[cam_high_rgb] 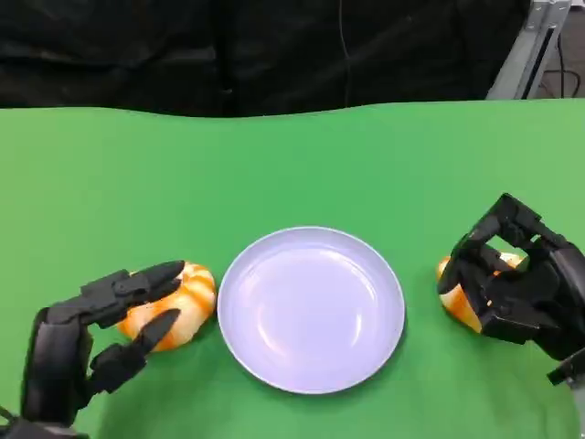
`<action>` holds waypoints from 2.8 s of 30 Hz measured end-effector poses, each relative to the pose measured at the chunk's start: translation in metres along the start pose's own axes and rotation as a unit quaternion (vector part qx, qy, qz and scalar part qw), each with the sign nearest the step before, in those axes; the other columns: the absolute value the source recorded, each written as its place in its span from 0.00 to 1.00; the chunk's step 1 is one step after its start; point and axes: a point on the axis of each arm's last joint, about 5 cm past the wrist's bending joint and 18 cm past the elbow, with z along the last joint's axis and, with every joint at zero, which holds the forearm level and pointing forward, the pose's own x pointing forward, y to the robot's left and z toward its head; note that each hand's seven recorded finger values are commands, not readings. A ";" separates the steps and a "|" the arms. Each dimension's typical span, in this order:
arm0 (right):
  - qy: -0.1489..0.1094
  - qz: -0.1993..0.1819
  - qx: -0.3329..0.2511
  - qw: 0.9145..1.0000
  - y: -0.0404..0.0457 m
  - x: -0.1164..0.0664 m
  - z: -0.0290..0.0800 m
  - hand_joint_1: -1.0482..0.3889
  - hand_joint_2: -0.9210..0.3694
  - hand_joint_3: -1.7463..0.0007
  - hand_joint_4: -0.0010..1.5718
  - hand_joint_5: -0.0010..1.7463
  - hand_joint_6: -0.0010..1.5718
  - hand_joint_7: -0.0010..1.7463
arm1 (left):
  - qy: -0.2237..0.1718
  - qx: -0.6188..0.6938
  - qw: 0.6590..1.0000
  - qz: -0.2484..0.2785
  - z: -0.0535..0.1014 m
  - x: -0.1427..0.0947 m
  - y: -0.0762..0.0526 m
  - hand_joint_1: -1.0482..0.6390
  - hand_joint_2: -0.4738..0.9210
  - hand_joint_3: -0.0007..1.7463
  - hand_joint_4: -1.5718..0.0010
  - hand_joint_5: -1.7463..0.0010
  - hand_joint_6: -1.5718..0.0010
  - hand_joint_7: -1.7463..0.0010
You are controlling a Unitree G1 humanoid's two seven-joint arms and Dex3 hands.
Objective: Grasp the bread from the table and place it into the plate.
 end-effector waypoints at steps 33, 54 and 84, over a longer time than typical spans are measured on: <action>0.005 0.003 -0.001 1.000 0.0033 0.002 -0.001 0.82 0.23 0.29 0.29 1.00 0.20 0.97 | 0.027 0.367 0.923 -0.112 0.007 0.005 0.011 0.06 1.00 0.18 0.82 1.00 0.71 1.00; 0.005 0.004 -0.007 1.000 0.0045 0.003 -0.001 0.83 0.22 0.29 0.30 1.00 0.20 0.97 | 0.080 0.369 0.909 -0.177 -0.001 0.038 -0.002 0.06 1.00 0.21 0.79 0.99 0.73 1.00; 0.004 0.000 -0.008 1.000 0.0056 0.000 0.001 0.84 0.22 0.30 0.29 1.00 0.21 0.96 | 0.151 0.373 0.886 -0.230 -0.024 0.046 -0.006 0.32 1.00 0.09 0.77 1.00 0.73 1.00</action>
